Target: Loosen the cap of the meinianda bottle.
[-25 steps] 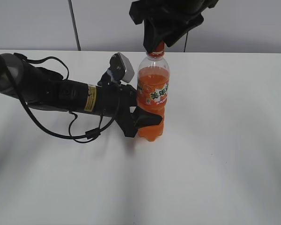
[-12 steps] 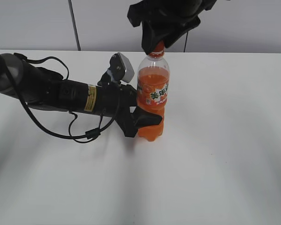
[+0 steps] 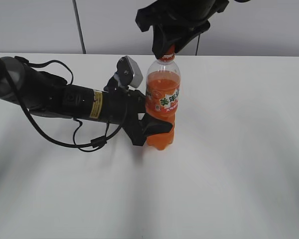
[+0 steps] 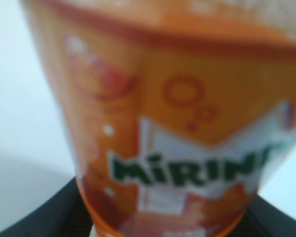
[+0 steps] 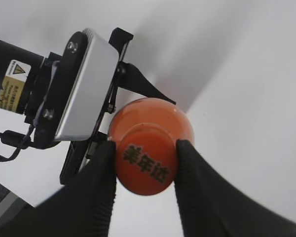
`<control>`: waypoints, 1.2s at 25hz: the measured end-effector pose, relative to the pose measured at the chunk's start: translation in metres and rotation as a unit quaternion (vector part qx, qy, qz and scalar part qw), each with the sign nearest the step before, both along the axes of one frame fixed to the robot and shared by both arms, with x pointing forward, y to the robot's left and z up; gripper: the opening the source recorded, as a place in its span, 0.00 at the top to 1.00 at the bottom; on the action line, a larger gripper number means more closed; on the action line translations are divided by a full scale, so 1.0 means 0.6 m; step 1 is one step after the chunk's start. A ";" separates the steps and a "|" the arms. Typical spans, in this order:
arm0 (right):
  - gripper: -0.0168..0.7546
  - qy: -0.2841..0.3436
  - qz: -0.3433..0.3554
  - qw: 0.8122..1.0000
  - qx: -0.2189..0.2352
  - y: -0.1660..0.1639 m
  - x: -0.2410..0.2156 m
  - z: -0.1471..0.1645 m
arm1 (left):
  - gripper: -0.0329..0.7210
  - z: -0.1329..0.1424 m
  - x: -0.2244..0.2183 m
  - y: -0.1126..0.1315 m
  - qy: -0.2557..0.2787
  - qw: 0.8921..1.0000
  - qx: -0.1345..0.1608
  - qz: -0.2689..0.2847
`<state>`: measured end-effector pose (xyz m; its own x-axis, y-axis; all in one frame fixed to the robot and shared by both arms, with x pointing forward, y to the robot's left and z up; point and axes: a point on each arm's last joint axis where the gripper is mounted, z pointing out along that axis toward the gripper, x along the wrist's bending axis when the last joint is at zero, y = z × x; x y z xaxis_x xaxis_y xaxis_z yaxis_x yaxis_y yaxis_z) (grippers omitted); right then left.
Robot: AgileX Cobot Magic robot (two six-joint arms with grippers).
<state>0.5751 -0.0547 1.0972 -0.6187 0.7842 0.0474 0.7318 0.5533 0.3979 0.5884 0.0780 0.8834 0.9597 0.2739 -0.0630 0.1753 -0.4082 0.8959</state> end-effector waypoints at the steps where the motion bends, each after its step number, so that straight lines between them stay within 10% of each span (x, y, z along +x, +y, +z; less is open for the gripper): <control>1: 0.62 0.000 0.000 1.000 -0.001 0.000 0.000 -0.001 | 0.41 0.000 0.000 0.000 0.000 1.000 0.000 0.000; 11: 0.62 -0.046 0.166 0.984 -0.055 -0.001 -0.001 -0.001 | 0.41 0.000 0.000 0.000 -0.002 1.000 0.001 -0.002; 30: 0.62 -0.173 0.590 0.761 -0.208 -0.006 0.002 0.001 | 0.41 0.000 0.000 -0.001 -0.004 1.000 0.002 -0.001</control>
